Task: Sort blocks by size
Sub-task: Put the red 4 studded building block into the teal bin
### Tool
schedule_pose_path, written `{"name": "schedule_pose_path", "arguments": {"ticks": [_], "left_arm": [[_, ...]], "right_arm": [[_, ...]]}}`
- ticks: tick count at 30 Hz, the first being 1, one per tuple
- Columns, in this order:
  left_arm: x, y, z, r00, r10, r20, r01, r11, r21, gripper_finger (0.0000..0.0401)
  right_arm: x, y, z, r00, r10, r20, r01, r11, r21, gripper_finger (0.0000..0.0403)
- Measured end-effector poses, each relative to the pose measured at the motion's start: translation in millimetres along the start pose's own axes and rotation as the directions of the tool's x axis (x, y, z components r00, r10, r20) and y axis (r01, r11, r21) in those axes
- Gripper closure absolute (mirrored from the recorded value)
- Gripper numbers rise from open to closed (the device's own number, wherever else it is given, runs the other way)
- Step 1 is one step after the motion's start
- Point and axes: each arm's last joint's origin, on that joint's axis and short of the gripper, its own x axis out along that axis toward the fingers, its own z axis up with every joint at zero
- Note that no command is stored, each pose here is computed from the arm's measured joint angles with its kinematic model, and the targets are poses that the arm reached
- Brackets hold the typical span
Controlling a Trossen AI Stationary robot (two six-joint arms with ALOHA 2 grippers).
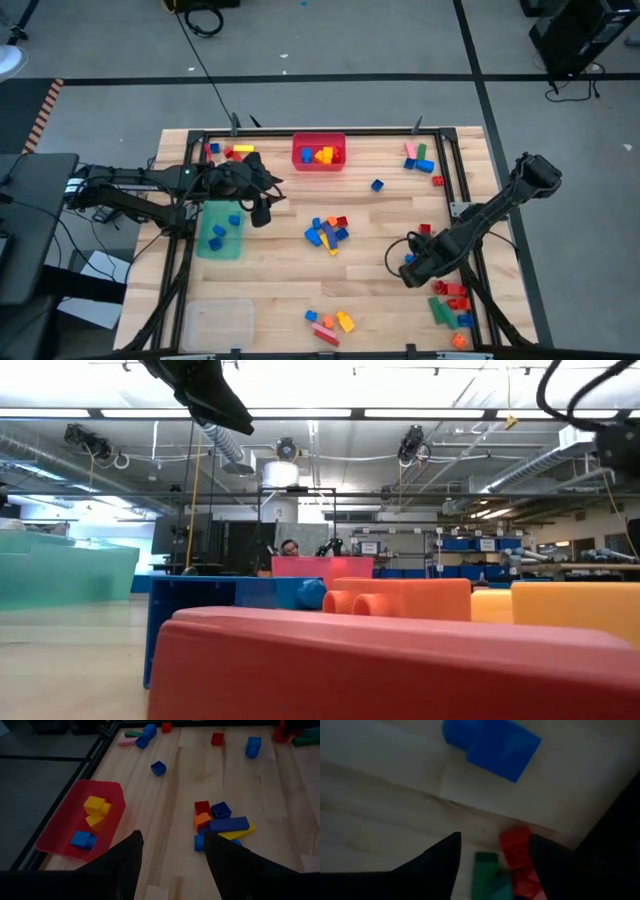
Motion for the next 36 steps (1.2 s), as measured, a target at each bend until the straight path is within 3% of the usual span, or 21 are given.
{"name": "schedule_pose_path", "arguments": {"ticks": [6,20,26,33,36], "left_arm": [[0.1,0.0,-0.1,1.0,0.0,0.0,0.0,1.0,-0.001,0.0182],[0.1,0.0,-0.1,1.0,-0.001,0.0,0.001,1.0,-0.013,0.0182],[0.1,0.0,-0.1,1.0,-0.001,0.0,0.001,1.0,-0.014,0.0182],[0.1,0.0,-0.1,1.0,0.0,0.0,0.0,1.0,-0.014,0.0182],[0.1,0.0,0.1,1.0,0.0,0.002,0.0,1.0,-0.014,0.0182]], "right_arm": [[21.8,-9.7,5.3,0.994,-0.04,-0.105,0.03,0.995,-0.096,0.0124],[50.7,-22.8,13.1,0.97,-0.047,-0.24,0.008,0.987,-0.161,0.0138],[54.9,-26.8,14.9,0.966,-0.063,-0.252,0.013,0.981,-0.194,0.0176],[55.0,-26.6,14.9,0.966,-0.058,-0.253,0.001,0.976,-0.219,0.0255],[55.0,-26.5,15.1,0.968,-0.055,-0.246,0.0,0.976,-0.219,0.0257]]}}
